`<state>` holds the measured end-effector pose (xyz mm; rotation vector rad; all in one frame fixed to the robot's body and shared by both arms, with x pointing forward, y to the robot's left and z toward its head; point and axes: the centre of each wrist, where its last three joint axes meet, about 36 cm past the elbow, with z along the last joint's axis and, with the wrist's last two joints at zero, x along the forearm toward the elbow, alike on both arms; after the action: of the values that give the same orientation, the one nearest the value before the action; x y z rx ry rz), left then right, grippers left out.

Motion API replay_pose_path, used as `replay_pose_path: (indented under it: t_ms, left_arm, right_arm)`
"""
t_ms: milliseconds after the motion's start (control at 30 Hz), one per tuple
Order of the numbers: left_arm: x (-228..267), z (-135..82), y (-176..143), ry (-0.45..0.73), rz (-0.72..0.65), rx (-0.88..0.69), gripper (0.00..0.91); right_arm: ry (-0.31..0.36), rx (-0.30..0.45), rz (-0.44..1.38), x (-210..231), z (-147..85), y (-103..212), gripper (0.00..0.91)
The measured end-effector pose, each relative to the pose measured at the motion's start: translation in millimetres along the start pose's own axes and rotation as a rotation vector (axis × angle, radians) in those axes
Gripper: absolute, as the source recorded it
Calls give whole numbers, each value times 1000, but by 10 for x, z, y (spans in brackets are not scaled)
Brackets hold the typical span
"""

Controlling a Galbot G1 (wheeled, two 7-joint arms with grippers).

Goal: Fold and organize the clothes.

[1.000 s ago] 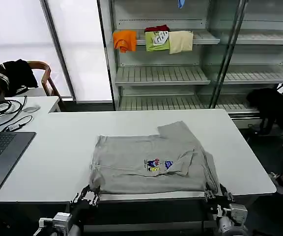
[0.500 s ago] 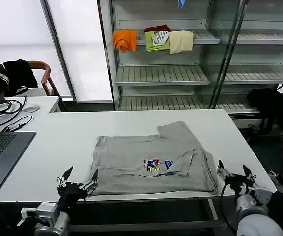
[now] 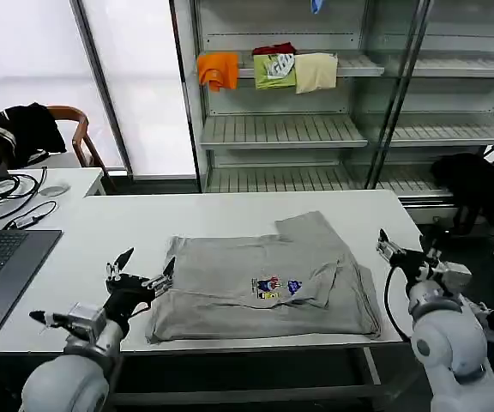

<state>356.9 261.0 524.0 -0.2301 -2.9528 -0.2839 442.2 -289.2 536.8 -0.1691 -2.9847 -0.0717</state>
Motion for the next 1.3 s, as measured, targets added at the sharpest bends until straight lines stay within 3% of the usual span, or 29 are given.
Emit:
replay_pose_path:
  t_ms: [233,767,1300]
  left_arm:
    - [-525,-38,213,-2,27,6,907]
    - [-1892,29,420,110,53,60,907]
    - [-2343,335,521,247,29,36,907]
  right_arm:
    - [10,60,-81,-538,-33,225,907]
    - [109,143,-111,-1713,-54,679,907]
    - [225,174,-101,-2271,178,781,907]
